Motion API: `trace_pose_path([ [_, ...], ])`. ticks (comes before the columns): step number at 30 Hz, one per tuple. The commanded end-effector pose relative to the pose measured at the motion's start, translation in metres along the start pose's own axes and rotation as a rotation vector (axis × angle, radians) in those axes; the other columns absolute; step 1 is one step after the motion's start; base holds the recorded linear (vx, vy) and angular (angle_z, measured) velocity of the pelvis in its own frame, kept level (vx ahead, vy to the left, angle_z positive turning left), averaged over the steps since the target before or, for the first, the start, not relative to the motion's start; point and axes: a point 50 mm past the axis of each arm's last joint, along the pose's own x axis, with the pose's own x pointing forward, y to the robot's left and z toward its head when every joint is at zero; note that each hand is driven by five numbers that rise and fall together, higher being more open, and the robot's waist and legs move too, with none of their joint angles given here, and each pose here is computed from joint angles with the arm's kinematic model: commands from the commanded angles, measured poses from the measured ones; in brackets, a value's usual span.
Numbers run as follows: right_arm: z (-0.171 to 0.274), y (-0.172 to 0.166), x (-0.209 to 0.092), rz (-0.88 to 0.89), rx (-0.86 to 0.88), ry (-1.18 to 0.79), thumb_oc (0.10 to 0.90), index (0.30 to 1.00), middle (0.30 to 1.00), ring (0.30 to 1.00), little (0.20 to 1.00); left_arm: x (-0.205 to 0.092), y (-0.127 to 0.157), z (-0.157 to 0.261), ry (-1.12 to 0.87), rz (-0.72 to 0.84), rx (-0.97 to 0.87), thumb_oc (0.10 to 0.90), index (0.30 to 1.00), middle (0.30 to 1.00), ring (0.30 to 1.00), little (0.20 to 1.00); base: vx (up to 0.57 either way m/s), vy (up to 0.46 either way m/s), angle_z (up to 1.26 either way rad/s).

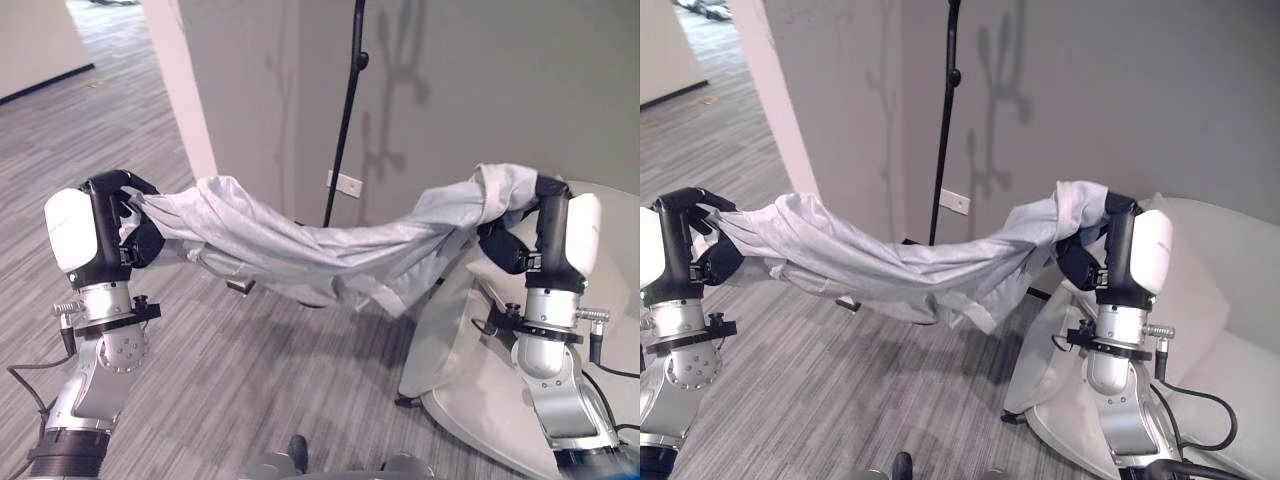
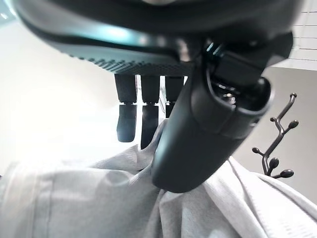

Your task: Hang the clothes on the sofa on the clothes rack.

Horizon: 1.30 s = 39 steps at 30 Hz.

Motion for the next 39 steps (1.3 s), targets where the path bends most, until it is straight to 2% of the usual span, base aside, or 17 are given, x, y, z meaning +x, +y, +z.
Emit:
trace_pose_path([
  [1, 0.018, -0.027, 0.037, -0.212, 0.007, -0.163, 0.4, 0.3, 0.3, 0.3, 0.3, 0.038, 0.019, 0.03, -0.179, 0.182, -0.026, 0.4, 0.3, 0.3, 0.3, 0.3, 0.24, -0.014, 0.1],
  [5, 0.019, -0.031, 0.045, -0.241, -0.027, -0.187, 0.4, 0.3, 0.3, 0.3, 0.3, 0.055, 0.019, 0.04, -0.233, 0.22, -0.002, 0.4, 0.3, 0.3, 0.3, 0.3, 0.37, -0.067, 0.34],
  [7, 0.02, -0.033, 0.05, -0.245, -0.054, -0.214, 0.4, 0.3, 0.3, 0.3, 0.3, 0.068, 0.024, 0.047, -0.297, 0.24, 0.068, 0.4, 0.3, 0.3, 0.3, 0.3, 0.39, -0.085, 0.44],
  [9, 0.022, -0.034, 0.057, -0.207, -0.096, -0.257, 0.4, 0.3, 0.3, 0.3, 0.3, 0.083, 0.033, 0.045, -0.304, 0.288, 0.141, 0.4, 0.3, 0.3, 0.3, 0.3, 0.56, -0.192, 0.5],
  [14, 0.028, -0.036, 0.08, -0.159, -0.167, -0.355, 0.4, 0.3, 0.3, 0.3, 0.3, 0.111, 0.048, 0.049, -0.323, 0.352, 0.187, 0.4, 0.3, 0.3, 0.3, 0.3, 0.33, -0.206, 0.13],
  [15, 0.035, -0.048, 0.091, -0.197, -0.215, -0.41, 0.4, 0.3, 0.3, 0.3, 0.3, 0.121, 0.063, 0.055, -0.36, 0.392, 0.235, 0.4, 0.3, 0.3, 0.3, 0.3, 0.08, -0.122, -0.09],
  [21, 0.039, -0.079, 0.115, -0.397, -0.295, -0.428, 0.4, 0.3, 0.3, 0.3, 0.3, 0.133, 0.084, 0.07, -0.424, 0.475, 0.259, 0.4, 0.3, 0.3, 0.3, 0.3, 0.2, 0.032, -0.25],
  [25, 0.024, -0.086, 0.124, -0.431, -0.344, -0.357, 0.4, 0.3, 0.3, 0.3, 0.3, 0.133, 0.085, 0.076, -0.451, 0.488, 0.247, 0.4, 0.3, 0.3, 0.3, 0.3, 0.21, 0.136, -0.48],
  [28, 0.001, -0.082, 0.136, -0.383, -0.383, -0.239, 0.4, 0.3, 0.3, 0.3, 0.3, 0.146, 0.068, 0.085, -0.471, 0.423, 0.239, 0.4, 0.3, 0.3, 0.3, 0.3, 0.19, 0.119, -0.18],
  [31, 0.0, -0.08, 0.145, -0.359, -0.384, -0.213, 0.4, 0.3, 0.3, 0.3, 0.3, 0.153, 0.061, 0.08, -0.426, 0.381, 0.248, 0.4, 0.3, 0.3, 0.3, 0.3, 0.14, 0.092, -0.14],
  [33, -0.021, -0.082, 0.154, -0.303, -0.444, -0.106, 0.4, 0.3, 0.3, 0.3, 0.3, 0.163, 0.055, 0.072, -0.367, 0.334, 0.286, 0.4, 0.3, 0.3, 0.3, 0.3, 0.1, 0.082, -0.1],
  [37, -0.037, -0.084, 0.167, -0.263, -0.465, -0.001, 0.4, 0.3, 0.3, 0.3, 0.3, 0.173, 0.055, 0.057, -0.26, 0.319, 0.32, 0.4, 0.3, 0.3, 0.3, 0.3, 0.08, 0.049, -0.1],
  [39, -0.041, -0.076, 0.168, -0.156, -0.493, 0.026, 0.4, 0.3, 0.3, 0.3, 0.3, 0.174, 0.056, 0.038, -0.174, 0.267, 0.353, 0.4, 0.3, 0.3, 0.3, 0.3, 0.05, 0.033, -0.08],
])
